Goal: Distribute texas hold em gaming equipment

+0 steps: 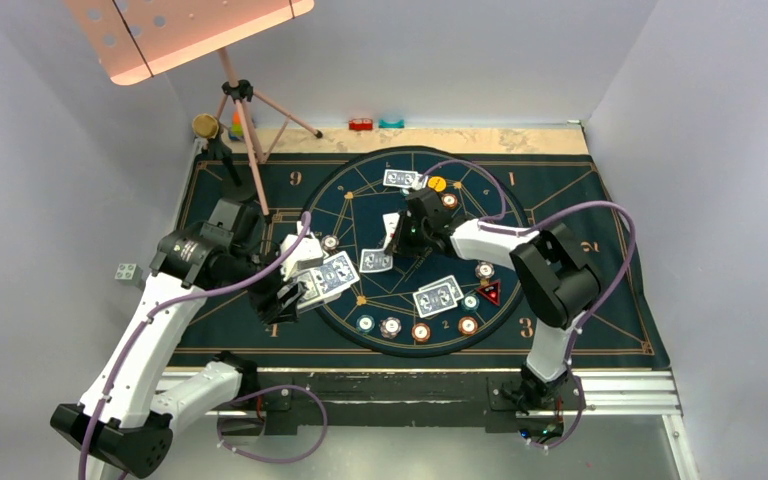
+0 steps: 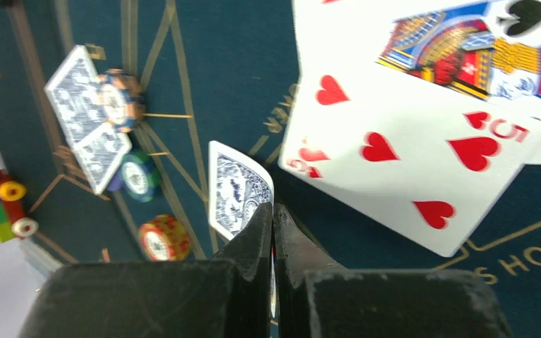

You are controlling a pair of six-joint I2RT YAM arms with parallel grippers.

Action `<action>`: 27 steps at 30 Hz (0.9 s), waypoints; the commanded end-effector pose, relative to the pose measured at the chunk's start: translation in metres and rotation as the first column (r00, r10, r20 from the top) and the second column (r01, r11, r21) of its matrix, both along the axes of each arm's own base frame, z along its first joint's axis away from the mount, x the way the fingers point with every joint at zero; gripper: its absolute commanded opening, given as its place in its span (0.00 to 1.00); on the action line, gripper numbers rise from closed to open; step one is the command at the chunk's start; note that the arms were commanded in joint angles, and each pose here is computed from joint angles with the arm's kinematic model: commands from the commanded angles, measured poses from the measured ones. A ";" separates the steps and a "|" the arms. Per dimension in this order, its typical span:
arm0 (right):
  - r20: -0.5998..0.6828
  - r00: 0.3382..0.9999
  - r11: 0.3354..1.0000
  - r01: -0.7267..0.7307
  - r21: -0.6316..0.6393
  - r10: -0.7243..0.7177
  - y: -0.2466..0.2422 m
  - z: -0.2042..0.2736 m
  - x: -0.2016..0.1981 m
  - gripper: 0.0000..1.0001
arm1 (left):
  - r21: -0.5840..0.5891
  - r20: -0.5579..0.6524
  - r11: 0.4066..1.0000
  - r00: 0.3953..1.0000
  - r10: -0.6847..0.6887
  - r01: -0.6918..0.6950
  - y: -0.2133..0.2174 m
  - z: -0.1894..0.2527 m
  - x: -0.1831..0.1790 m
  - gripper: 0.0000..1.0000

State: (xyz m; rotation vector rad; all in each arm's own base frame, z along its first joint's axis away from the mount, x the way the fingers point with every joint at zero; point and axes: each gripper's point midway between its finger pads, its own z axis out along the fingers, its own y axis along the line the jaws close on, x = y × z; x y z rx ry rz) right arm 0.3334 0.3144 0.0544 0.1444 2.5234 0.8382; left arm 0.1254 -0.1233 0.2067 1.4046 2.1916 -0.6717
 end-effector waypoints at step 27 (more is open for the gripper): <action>0.344 0.919 0.963 -0.243 0.116 0.190 -0.007 0.191 -0.038 0.81 | -0.027 0.020 0.999 0.999 -0.033 0.034 -0.006 0.002 0.003 0.00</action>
